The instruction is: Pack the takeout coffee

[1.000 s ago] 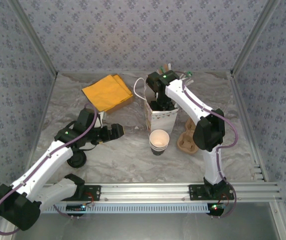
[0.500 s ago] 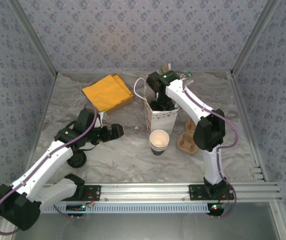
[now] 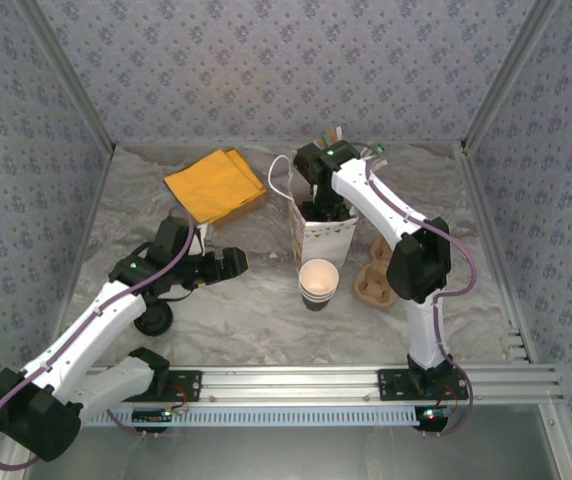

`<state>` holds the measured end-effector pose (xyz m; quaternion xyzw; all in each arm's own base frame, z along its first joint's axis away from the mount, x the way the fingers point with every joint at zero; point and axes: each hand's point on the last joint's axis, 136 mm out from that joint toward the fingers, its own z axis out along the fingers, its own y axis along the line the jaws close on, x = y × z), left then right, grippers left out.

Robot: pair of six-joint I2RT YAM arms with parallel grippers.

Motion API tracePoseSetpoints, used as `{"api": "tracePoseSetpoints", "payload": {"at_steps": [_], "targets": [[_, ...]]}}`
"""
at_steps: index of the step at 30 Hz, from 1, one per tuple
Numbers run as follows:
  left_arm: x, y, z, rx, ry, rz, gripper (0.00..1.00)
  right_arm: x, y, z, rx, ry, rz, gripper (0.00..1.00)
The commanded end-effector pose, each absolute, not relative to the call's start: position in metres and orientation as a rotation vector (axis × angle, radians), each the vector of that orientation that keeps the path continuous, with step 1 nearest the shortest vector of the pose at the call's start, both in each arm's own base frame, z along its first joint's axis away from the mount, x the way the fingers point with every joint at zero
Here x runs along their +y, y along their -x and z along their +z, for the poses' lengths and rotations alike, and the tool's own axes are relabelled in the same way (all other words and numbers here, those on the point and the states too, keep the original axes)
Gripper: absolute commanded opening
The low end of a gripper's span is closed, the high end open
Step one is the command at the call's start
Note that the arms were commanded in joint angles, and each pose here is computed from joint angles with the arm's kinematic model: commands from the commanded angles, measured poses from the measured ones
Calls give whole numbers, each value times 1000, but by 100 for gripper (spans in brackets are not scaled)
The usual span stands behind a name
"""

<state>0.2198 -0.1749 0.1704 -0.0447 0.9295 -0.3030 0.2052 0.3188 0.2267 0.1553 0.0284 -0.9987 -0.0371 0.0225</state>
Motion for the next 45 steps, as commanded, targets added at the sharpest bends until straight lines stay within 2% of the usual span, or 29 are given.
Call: {"api": "tracePoseSetpoints", "payload": {"at_steps": [1, 45], "targets": [[-177, -221, 181, 2564, 104, -854, 100, 220, -316, 145, -3060, -90, -74, 67], [-178, -220, 181, 2566, 102, -856, 100, 218, -313, 139, -3055, -85, -72, 67]]}}
